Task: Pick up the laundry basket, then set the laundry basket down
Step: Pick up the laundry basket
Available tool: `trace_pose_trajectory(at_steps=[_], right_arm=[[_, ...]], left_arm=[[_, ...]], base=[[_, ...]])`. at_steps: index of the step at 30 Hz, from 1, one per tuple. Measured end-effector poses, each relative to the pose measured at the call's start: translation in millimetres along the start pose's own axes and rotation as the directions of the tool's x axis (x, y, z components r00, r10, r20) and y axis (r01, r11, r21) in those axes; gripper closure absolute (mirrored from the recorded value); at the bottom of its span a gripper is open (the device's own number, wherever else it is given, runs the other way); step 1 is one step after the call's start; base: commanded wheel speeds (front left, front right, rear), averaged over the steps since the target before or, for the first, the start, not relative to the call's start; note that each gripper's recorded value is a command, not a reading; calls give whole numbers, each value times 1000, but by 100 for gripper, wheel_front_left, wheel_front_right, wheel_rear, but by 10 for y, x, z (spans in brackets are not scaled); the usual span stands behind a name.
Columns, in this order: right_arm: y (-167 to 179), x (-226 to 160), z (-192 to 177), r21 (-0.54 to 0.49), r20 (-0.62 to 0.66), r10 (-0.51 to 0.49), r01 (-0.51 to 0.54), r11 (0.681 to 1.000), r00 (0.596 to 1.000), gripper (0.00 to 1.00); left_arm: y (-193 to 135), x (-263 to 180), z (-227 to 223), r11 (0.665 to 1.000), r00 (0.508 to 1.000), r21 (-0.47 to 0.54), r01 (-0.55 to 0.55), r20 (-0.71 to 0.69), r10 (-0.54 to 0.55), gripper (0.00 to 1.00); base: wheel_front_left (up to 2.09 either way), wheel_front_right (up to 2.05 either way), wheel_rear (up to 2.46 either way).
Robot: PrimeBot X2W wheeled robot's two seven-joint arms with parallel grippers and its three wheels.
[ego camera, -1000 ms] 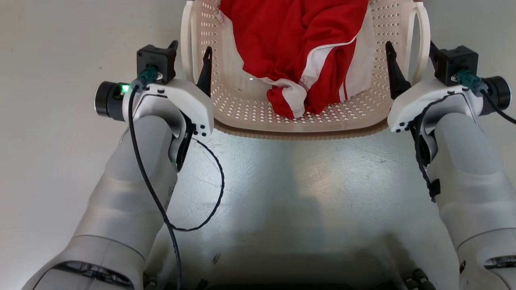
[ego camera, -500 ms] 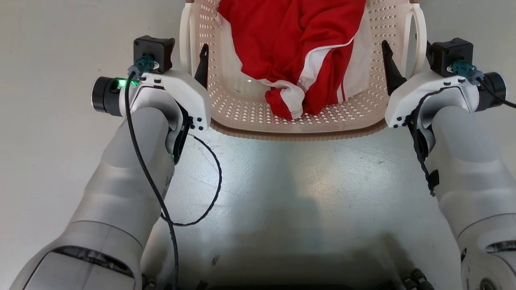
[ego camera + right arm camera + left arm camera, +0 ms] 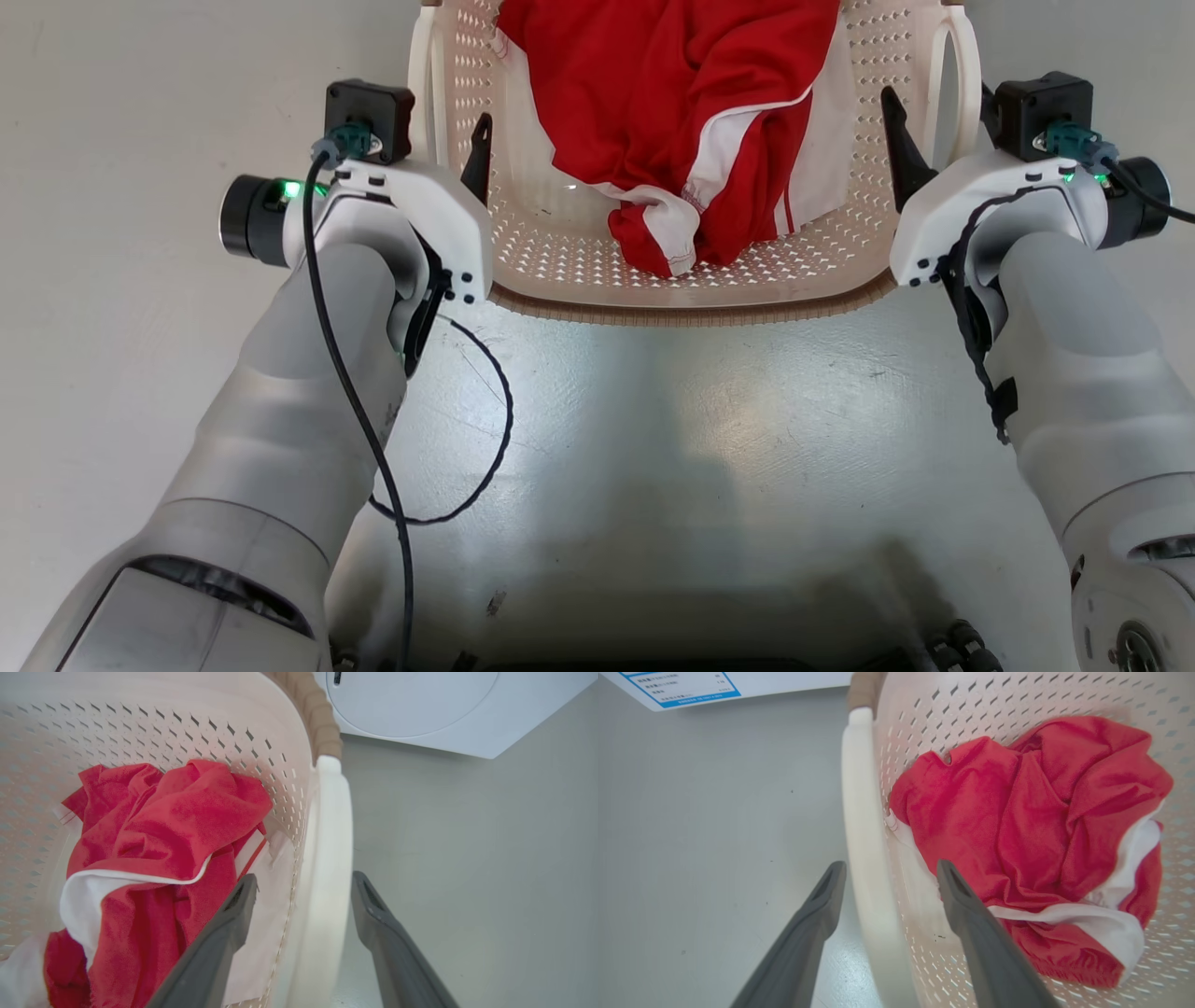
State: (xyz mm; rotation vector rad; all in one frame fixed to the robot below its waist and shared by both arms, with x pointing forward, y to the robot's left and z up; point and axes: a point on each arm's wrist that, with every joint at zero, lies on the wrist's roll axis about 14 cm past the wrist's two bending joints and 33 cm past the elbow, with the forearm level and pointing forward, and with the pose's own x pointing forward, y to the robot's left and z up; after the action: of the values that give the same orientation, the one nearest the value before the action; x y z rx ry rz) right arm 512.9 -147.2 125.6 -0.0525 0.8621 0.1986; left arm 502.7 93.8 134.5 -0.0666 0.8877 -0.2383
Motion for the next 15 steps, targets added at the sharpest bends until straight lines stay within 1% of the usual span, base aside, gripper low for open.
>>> trace_pose_trajectory(at_steps=[5, 9, 15], right_arm=[[11, -16, -66, 2, -23, 4, -4, 1000, 1000, 0], [14, 10, 8, 3, -10, 6, -6, 1000, 1000, 0], [25, 5, -13, 6, -18, 9, -9, 1000, 1000, 0]], left_arm=[[-24, 15, 21, 1000, 1000, -1, 4, -6, -4, 0], [-41, 14, -7, 1000, 1000, 0, 8, -20, -8, 0], [-46, 24, 31, 1000, 1000, 0, 5, -15, -5, 0]], base=[[0, 0, 0], [0, 0, 0], [0, 0, 0]])
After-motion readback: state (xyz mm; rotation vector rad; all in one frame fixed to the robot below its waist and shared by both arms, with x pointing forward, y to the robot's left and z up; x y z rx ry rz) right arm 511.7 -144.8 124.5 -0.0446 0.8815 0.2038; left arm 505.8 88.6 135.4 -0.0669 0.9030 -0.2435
